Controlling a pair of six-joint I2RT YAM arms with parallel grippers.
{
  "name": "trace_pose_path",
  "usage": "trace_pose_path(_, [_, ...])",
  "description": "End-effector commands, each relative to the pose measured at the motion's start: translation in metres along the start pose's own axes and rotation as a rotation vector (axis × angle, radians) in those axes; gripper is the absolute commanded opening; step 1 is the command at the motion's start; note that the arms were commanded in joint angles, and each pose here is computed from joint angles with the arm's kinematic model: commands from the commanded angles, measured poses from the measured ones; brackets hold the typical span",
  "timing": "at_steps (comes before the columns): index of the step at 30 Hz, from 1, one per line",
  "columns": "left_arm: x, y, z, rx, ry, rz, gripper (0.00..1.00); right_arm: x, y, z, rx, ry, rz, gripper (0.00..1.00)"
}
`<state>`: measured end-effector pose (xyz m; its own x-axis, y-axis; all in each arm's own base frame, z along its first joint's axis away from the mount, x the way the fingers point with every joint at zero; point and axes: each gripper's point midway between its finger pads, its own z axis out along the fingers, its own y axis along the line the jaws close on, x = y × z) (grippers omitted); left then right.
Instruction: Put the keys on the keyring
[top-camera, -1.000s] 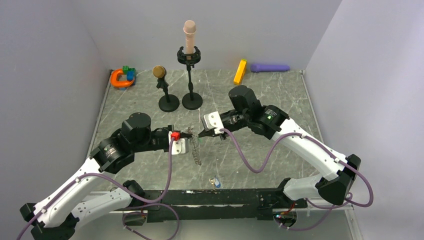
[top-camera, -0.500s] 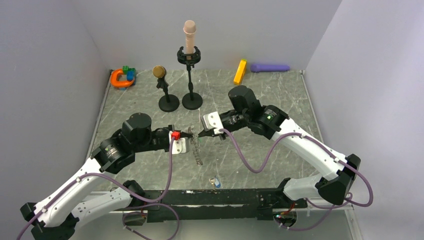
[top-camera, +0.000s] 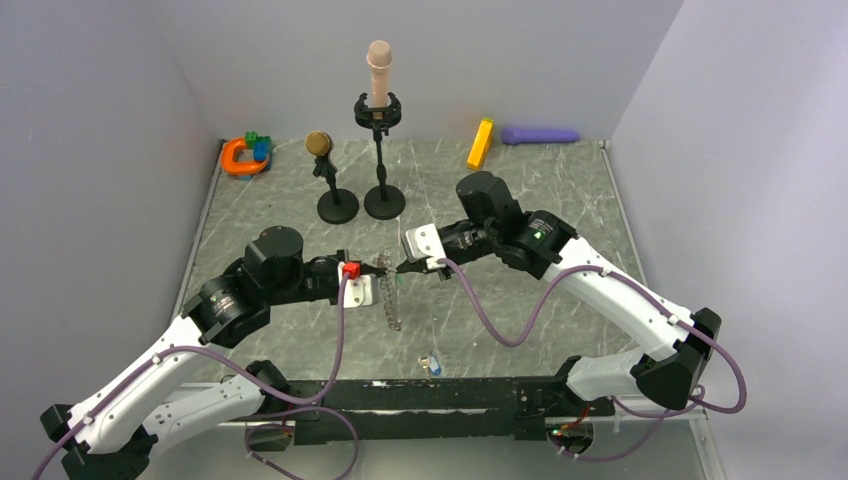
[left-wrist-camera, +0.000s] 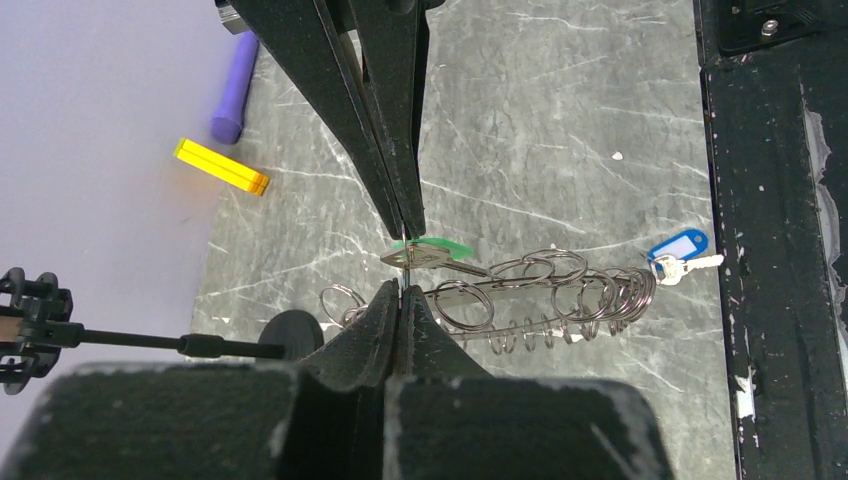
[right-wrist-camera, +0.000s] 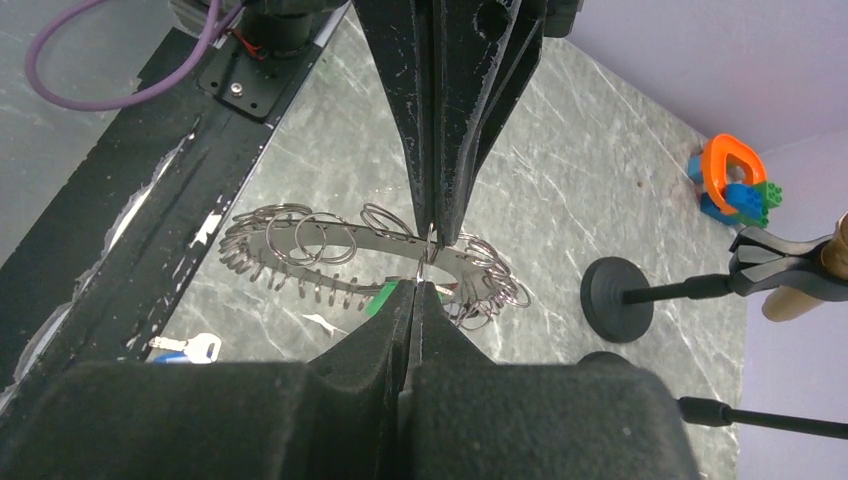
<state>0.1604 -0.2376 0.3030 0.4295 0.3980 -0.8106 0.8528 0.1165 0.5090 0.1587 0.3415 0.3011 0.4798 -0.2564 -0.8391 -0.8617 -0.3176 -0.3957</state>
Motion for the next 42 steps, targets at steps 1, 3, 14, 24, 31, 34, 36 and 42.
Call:
trace_pose_path(1, [-0.015, 0.008, -0.003, -0.041, -0.055, 0.018, 0.00, -0.005, 0.002, -0.001, -0.002, -0.014, -0.039, 0.00])
trace_pose_path(3, [-0.016, 0.009, -0.003, -0.045, -0.058, 0.016, 0.00, -0.007, 0.003, -0.001, -0.007, -0.020, -0.043, 0.00])
trace_pose_path(14, [-0.015, 0.007, -0.004, -0.044, -0.059, 0.001, 0.00, -0.004, 0.006, -0.004, -0.008, 0.001, -0.059, 0.00])
trace_pose_path(24, [-0.017, 0.007, -0.003, -0.041, -0.068, -0.011, 0.00, -0.007, 0.007, -0.001, -0.016, -0.018, -0.071, 0.00])
trace_pose_path(31, [-0.018, 0.005, -0.003, -0.034, -0.071, -0.011, 0.00, -0.005, 0.000, 0.000, 0.015, -0.006, -0.078, 0.00])
trace_pose_path(34, [-0.017, 0.005, -0.003, -0.032, -0.071, -0.011, 0.00, -0.004, 0.000, 0.000, 0.019, -0.002, -0.077, 0.00])
trace_pose_path(36, [-0.017, 0.005, -0.002, -0.031, -0.069, -0.011, 0.00, -0.005, -0.002, -0.001, 0.024, -0.002, -0.078, 0.00])
trace_pose_path(42, [-0.016, 0.005, -0.002, -0.032, -0.069, -0.010, 0.00, -0.005, -0.001, 0.000, 0.020, -0.005, -0.075, 0.00])
